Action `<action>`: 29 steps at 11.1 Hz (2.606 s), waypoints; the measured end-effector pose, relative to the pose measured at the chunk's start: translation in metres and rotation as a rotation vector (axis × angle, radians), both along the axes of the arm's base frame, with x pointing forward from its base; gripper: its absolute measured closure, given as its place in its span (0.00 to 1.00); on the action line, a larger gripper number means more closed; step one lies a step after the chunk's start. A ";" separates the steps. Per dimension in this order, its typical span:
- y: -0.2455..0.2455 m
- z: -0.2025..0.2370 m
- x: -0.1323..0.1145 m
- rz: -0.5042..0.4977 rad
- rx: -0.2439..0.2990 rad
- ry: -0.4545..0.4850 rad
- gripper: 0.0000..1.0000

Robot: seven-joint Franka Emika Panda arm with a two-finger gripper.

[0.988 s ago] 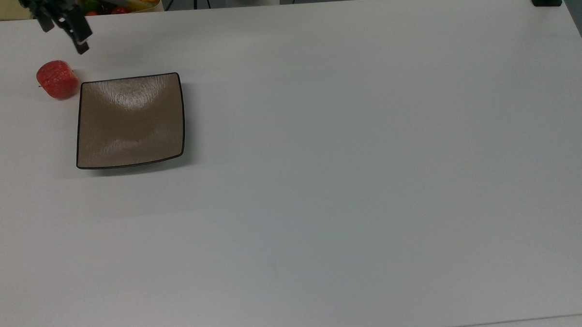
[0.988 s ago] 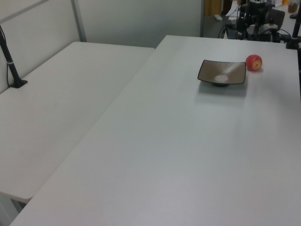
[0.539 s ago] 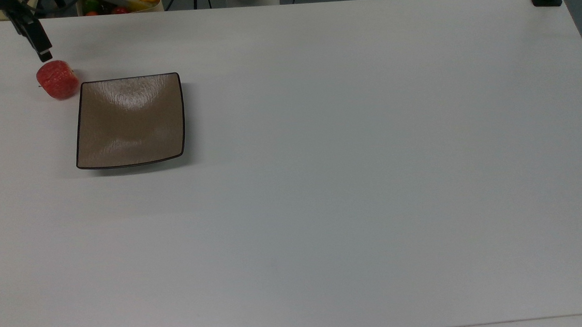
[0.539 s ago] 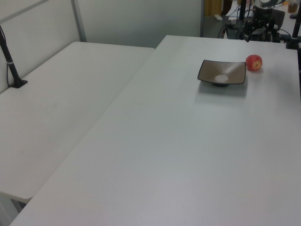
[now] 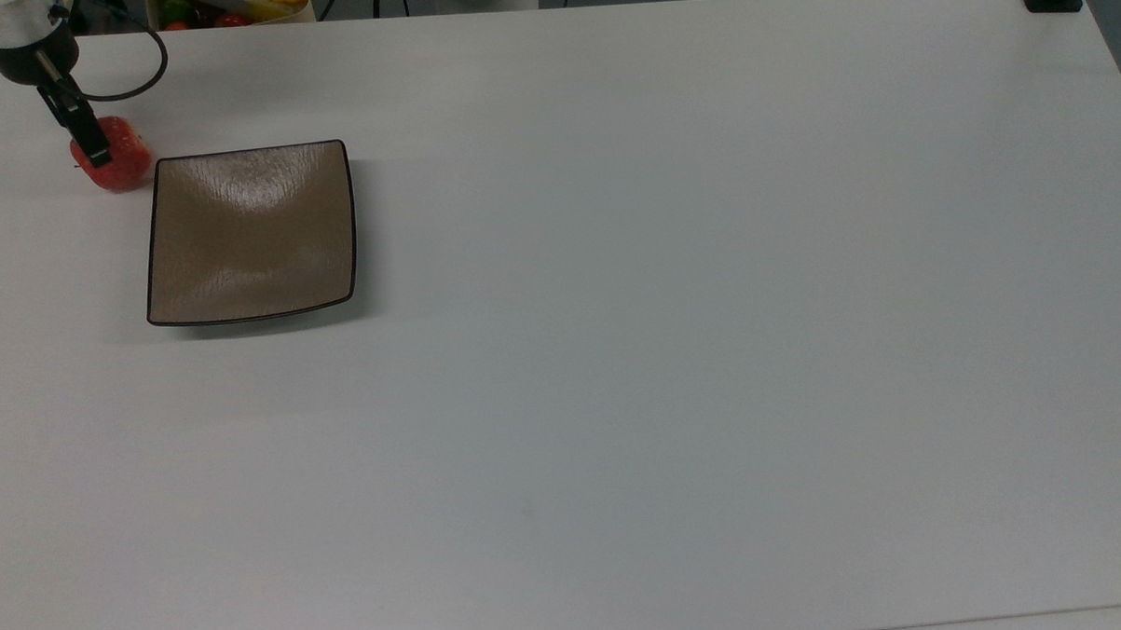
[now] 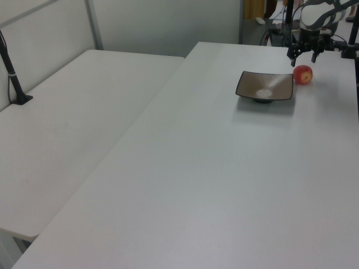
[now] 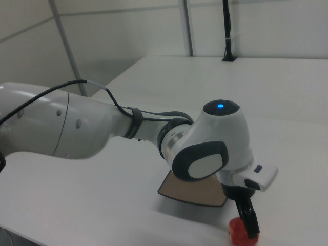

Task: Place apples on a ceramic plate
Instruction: 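Lower the gripper onto the red apple and close around it, then lift the apple and carry it over the brown plate, lowering it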

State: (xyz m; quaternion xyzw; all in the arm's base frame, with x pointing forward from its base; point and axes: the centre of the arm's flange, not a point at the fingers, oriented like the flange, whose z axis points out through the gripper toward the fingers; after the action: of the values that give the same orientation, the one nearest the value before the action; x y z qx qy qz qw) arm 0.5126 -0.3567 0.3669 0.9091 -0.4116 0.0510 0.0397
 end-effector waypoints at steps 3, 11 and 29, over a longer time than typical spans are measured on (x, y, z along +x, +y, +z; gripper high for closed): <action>-0.003 -0.011 -0.001 -0.006 0.007 0.016 0.00; -0.003 -0.032 0.000 -0.006 0.021 0.047 0.26; 0.120 0.034 0.067 0.077 0.096 -0.120 0.14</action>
State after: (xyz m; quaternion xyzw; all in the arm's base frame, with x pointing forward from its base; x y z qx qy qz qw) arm 0.5799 -0.2371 0.4011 0.9205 -0.3798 0.0869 -0.0306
